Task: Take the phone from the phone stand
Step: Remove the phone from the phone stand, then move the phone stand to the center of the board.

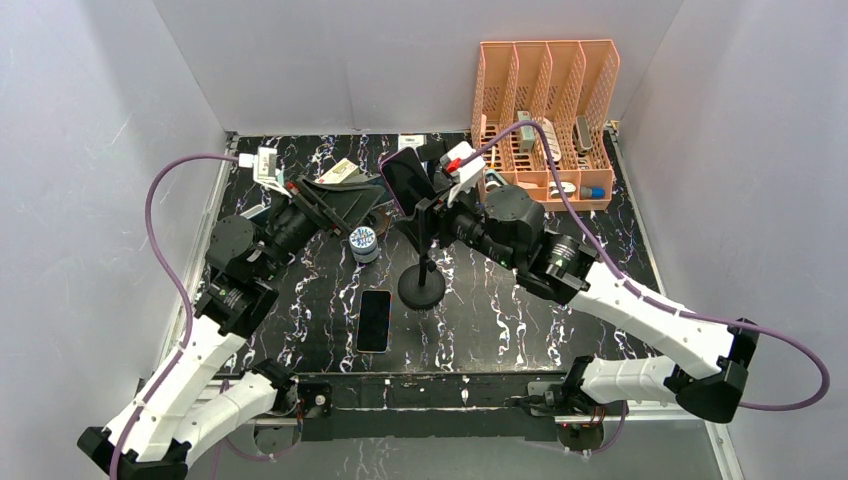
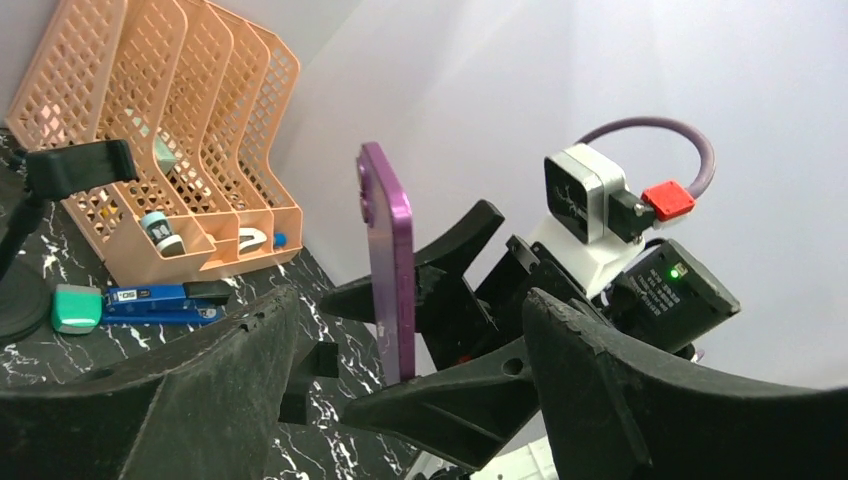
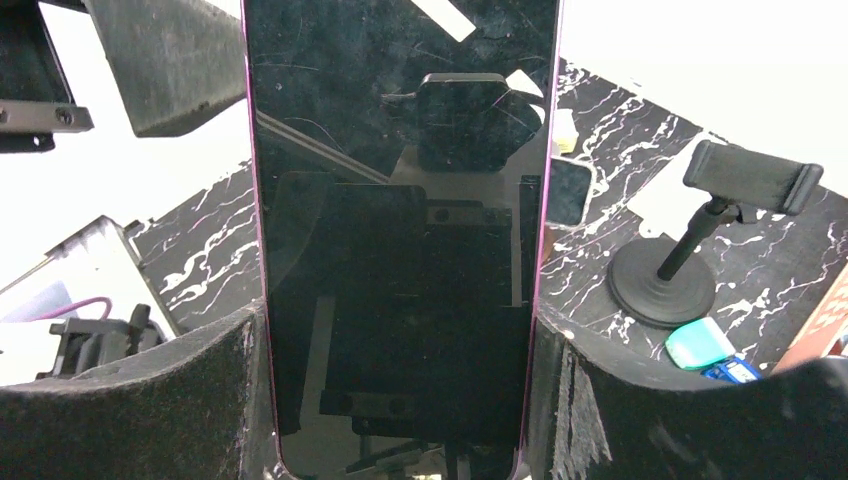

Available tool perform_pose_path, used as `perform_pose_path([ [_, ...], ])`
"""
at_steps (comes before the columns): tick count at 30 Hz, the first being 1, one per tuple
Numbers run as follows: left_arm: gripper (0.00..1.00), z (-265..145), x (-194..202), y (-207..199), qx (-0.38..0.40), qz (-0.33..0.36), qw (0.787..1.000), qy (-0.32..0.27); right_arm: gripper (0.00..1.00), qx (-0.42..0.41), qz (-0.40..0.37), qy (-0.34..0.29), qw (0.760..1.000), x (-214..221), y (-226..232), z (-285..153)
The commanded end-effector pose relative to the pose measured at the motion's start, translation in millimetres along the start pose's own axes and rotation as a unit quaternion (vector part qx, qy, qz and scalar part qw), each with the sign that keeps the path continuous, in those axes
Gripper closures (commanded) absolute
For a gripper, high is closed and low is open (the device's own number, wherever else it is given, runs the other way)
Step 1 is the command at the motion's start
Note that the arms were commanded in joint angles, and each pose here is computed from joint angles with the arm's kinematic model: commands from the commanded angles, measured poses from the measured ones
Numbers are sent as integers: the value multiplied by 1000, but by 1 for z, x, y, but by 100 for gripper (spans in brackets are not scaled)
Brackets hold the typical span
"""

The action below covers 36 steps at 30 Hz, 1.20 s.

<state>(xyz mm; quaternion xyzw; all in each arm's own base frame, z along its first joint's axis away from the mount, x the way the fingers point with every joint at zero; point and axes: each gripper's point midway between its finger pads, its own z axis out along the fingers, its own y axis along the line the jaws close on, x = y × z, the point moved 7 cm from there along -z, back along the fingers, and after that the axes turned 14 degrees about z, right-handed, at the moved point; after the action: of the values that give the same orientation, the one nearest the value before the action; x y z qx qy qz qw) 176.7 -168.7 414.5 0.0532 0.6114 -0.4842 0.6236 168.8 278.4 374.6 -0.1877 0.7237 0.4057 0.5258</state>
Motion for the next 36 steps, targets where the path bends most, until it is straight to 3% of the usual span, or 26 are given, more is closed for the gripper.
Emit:
perform_pose_path([
  [1, 22, 5, -2, -10, 51, 49, 998, -1, 99, -24, -6, -100, 995, -52, 18, -1],
  [8, 30, 17, -1, -3, 33, 60, 998, 6, 99, -37, -3, -108, 993, -55, 26, 8],
  [23, 66, 33, 4, 0, 39, 52, 998, 13, 99, -32, -2, -98, 995, -46, 28, 17],
  [36, 82, 36, 10, 3, 34, 35, 998, 27, 99, -2, -8, -97, 995, -41, 26, 22],
])
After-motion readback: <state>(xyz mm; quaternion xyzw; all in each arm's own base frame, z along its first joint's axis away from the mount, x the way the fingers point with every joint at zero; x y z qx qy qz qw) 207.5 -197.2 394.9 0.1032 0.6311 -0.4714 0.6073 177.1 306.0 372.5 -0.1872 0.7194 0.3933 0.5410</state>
